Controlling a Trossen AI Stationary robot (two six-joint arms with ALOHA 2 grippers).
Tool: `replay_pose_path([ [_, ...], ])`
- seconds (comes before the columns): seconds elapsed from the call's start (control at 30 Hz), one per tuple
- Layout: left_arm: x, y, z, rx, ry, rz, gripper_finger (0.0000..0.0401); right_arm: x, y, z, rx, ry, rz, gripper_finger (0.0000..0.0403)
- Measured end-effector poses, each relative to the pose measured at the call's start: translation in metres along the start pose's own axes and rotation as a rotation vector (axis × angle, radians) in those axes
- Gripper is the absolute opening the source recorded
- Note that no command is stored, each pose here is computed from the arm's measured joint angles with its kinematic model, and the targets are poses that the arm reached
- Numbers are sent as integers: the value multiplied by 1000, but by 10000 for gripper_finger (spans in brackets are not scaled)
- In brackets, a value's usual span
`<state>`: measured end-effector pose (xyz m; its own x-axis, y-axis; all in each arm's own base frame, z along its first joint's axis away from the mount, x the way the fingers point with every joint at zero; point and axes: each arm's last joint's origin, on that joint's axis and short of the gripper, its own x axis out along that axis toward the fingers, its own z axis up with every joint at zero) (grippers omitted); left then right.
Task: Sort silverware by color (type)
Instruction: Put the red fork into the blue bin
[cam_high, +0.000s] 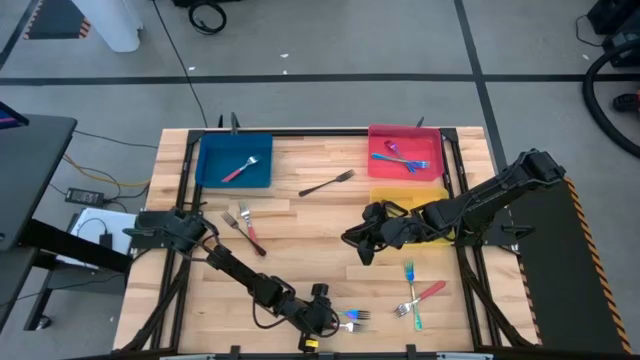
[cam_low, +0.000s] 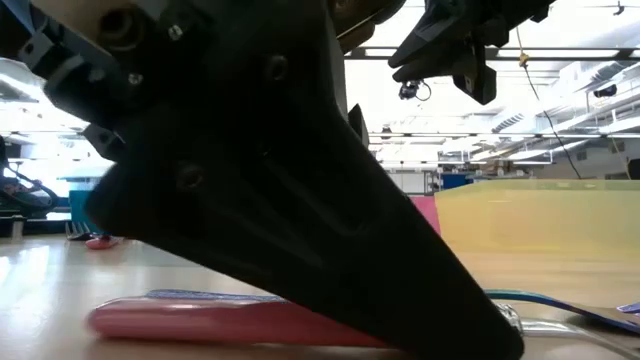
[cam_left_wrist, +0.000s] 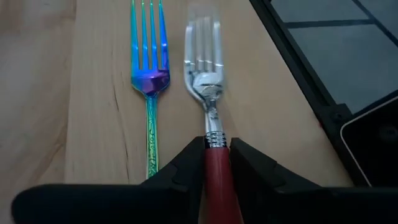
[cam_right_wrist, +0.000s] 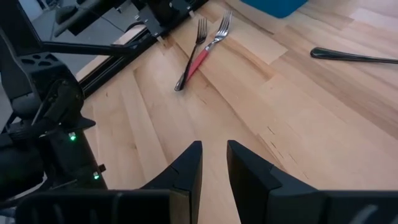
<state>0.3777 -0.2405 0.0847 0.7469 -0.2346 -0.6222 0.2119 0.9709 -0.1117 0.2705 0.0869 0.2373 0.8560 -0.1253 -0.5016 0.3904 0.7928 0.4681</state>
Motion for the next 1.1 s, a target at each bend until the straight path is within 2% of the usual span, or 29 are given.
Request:
replay_pose_path([
  [0.17, 0, -1, -1, 20, -3, 2, 45, -1, 2, -2, -5, 5, 7, 82],
  [0.5, -10, -3, 8, 44, -12, -13, 45, -5, 8, -7, 11, -18, 14, 82],
  [0.77, -43, -2, 38, 140, -34, 3, 45, -10, 14, -14, -11, -39, 12, 82],
  [0.97, -68, 13, 59, 210, -16, 65, 45, -17, 20, -21, -30, -123, -39, 82],
  [1.1, -82, 35, 67, 222, 42, 128, 44, -25, 26, -28, -52, -213, -90, 82],
])
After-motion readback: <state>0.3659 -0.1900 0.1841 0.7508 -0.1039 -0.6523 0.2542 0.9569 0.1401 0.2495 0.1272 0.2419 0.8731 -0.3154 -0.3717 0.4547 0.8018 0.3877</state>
